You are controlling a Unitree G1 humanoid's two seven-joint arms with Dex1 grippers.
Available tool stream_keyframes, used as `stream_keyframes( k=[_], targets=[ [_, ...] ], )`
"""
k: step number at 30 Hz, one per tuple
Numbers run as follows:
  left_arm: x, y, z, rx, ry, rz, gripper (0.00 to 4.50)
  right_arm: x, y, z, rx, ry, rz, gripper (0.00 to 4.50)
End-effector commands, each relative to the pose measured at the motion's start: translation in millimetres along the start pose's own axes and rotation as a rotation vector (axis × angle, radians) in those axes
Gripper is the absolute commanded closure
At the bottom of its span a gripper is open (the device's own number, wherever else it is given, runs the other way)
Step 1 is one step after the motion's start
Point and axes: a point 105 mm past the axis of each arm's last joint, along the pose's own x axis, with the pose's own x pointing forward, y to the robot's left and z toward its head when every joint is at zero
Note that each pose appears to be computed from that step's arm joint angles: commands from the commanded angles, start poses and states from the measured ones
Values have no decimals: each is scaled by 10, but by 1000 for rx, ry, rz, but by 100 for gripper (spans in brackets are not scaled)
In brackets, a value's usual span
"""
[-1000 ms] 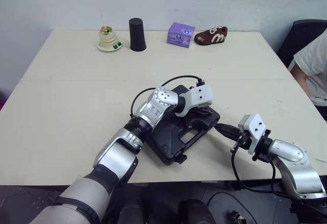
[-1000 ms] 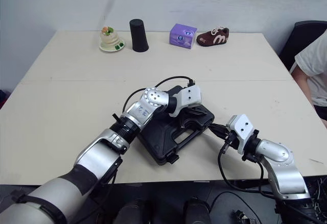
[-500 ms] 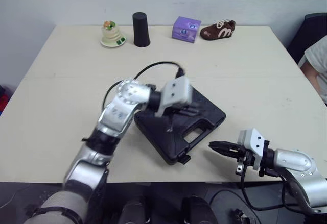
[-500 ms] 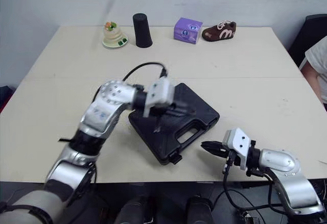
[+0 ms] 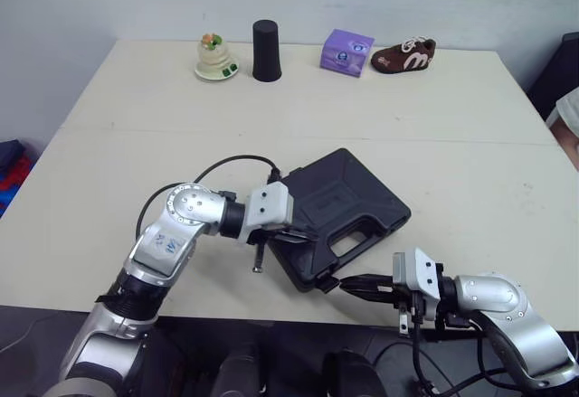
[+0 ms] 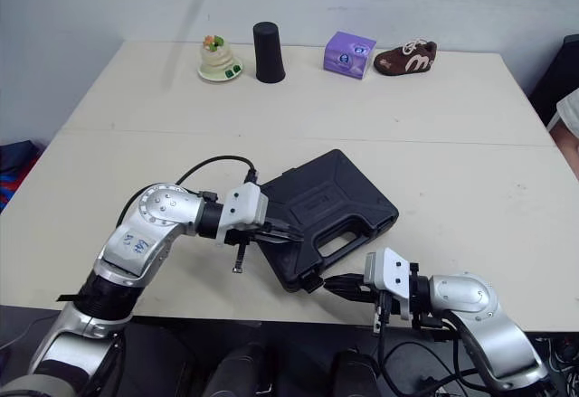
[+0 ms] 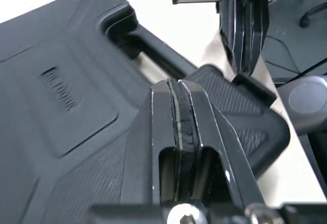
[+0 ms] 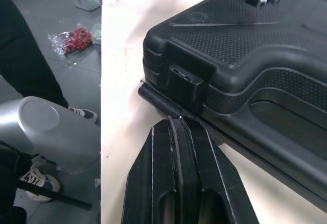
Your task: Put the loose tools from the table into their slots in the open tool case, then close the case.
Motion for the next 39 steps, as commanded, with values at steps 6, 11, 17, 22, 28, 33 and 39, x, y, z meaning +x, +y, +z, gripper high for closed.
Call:
stream_keyframes(
  k=[6,11,17,22,28,33,39],
  targets=[
    [16,-235,-349,-29,151,-64,443,-9,111,-131,13,65,51,450],
    [0,-255,-528,-52,201,-48,443,101,185,-135,26,38,71,450],
    [12,-309,-671,-93,240,-40,443,235,183,-152,16,3,59,450],
    [30,-343,-694,-101,238,-42,443,284,77,-57,-9,-36,34,450],
    [50,-331,-704,-107,236,-35,443,329,-22,104,-43,-85,16,450],
    [38,-325,-734,-113,244,-34,443,358,-81,210,-48,-118,13,450],
    [16,-340,-786,-122,263,-39,443,364,-135,246,-52,-120,22,450]
  ],
)
